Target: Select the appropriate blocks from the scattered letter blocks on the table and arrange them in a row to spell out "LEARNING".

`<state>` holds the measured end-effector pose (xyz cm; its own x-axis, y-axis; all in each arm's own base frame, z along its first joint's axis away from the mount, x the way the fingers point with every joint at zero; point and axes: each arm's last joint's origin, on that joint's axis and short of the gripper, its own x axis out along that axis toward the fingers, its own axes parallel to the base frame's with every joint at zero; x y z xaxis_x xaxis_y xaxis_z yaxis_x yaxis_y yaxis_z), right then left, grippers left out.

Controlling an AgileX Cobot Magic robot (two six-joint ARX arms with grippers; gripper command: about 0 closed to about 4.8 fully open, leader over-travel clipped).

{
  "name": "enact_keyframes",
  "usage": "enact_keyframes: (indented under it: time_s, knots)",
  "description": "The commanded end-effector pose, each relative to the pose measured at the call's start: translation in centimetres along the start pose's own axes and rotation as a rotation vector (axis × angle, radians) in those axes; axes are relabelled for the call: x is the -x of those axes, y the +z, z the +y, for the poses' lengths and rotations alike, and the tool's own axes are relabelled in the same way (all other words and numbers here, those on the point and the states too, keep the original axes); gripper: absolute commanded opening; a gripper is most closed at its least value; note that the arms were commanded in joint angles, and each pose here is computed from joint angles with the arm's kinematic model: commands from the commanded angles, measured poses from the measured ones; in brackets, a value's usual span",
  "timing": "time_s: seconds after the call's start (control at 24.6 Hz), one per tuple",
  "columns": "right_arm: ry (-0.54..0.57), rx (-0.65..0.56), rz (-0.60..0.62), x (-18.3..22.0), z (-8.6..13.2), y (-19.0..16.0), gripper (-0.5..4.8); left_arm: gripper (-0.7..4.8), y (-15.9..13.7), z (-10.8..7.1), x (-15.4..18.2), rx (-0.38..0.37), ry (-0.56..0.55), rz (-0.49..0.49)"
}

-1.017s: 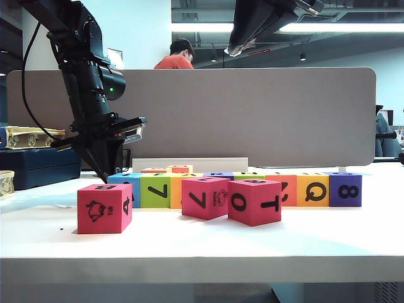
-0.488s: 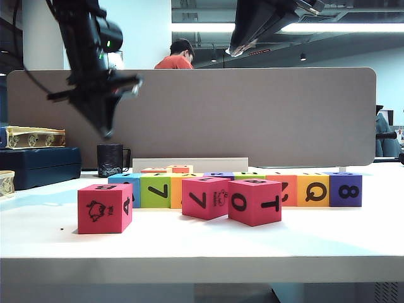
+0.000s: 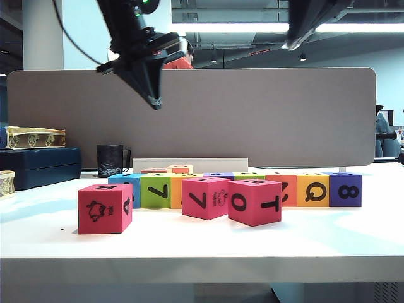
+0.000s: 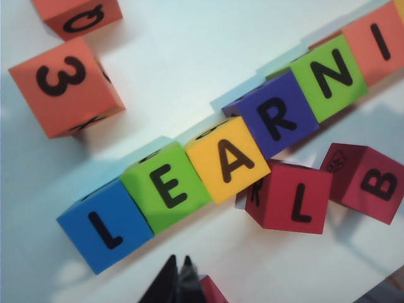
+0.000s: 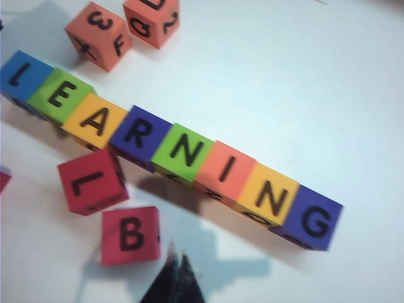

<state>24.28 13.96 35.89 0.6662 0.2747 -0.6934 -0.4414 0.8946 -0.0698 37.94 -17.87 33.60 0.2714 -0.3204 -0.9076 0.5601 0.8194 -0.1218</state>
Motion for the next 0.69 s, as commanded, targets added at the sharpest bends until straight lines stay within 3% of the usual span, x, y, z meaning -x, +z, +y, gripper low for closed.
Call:
enact_keyframes:
  time_s: [0.04,0.33,0.69]
  knots:
    - [-0.030,-0.019,0.018,1.0,-1.1,0.2,-0.02,-0.05,0.2,-2.0,0.0,-0.068,0.026,-0.005]
    - [-0.045,-0.026,0.007,1.8,-1.5,0.3,-0.02,-0.05,0.2,-5.6,-1.2,-0.194,0.022,0.009]
    - [-0.045,-0.015,0.007,1.8,-1.5,0.3,-0.02,-0.05,-1.7,-5.8,-4.8,-0.208,0.034,0.155]
